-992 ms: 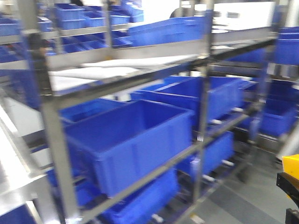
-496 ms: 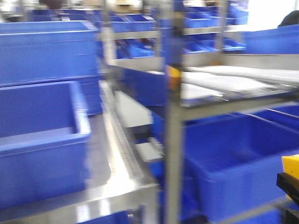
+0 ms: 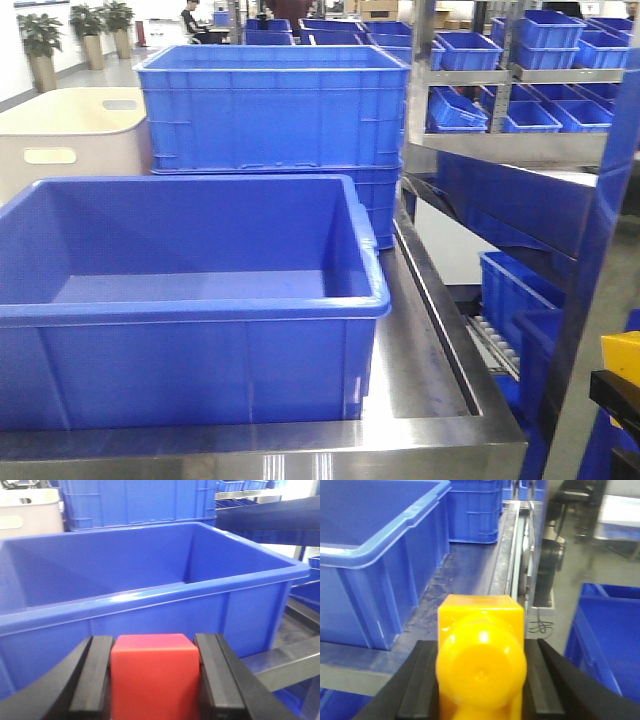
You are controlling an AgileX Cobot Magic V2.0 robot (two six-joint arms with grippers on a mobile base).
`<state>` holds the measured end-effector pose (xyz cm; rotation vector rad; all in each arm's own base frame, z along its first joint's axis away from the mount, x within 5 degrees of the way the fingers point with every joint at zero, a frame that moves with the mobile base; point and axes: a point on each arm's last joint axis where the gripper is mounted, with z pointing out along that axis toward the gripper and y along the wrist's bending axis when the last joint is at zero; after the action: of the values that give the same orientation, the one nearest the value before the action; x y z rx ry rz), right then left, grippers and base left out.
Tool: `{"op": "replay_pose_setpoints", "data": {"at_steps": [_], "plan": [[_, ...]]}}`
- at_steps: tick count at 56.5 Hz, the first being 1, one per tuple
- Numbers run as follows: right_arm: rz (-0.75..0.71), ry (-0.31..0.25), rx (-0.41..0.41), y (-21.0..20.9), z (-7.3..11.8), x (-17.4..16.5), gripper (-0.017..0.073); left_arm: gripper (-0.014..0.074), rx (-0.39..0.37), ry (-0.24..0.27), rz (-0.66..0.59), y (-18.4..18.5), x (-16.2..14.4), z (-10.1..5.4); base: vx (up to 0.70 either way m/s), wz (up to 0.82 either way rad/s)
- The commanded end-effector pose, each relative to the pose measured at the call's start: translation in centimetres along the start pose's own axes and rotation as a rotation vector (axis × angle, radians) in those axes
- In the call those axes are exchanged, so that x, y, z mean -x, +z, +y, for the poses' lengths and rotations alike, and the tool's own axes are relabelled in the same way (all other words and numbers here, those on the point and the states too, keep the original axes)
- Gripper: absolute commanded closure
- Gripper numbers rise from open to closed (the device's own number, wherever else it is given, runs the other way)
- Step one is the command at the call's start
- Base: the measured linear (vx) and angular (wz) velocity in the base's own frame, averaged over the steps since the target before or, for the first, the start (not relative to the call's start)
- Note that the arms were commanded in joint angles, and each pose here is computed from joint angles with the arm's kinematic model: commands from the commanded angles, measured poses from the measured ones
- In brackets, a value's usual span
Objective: Pick red and yellow blocks into blue bin
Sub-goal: 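Drive the base to the shelf of blue bins holding both blocks, then extend both grippers over the large blue bin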
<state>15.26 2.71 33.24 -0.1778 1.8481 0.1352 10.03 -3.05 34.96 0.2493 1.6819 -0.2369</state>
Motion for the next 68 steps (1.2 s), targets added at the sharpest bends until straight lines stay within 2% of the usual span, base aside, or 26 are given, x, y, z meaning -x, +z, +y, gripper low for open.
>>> {"op": "replay_pose_setpoints", "data": {"at_steps": [1,36,46,53,56,61,65,68], "plan": [[-0.117,-0.007,-0.016,-0.4,-0.2,1.7,0.0569,0.0592,0.014,-0.018,-0.096,-0.2,1.4,0.1,0.02,0.13],[-0.122,-0.005,-0.017,-0.4,-0.2,1.8,0.0569,0.0592,0.014,-0.018,-0.096,-0.2,1.4,0.1,0.0,0.01],[-0.144,0.058,-0.006,-0.5,-0.1,2.0,0.0569,0.0592,0.02,-0.018,-0.12,-0.3,1.6,0.2,0.0,0.0],[-0.137,0.02,-0.004,-0.4,0.0,2.0,0.0569,0.0592,0.013,-0.019,-0.094,-0.2,1.4,0.1,0.0,0.0],[-0.132,-0.025,0.012,-0.3,0.2,2.3,0.0569,0.0592,0.006,-0.019,-0.064,-0.2,1.1,0.0,0.0,0.0],[-0.113,-0.137,0.093,0.4,1.7,3.4,0.0569,0.0592,0.001,-0.021,-0.046,-0.2,1.0,0.0,0.0,0.0],[-0.123,-0.202,0.162,1.1,3.1,4.8,0.0569,0.0592,0.005,-0.02,-0.063,-0.2,1.2,0.0,0.0,0.0],[-0.128,-0.228,0.231,2.1,4.6,6.0,0.0569,0.0592,0.007,-0.03,-0.076,-0.1,1.6,0.1,0.0,0.0]]}}
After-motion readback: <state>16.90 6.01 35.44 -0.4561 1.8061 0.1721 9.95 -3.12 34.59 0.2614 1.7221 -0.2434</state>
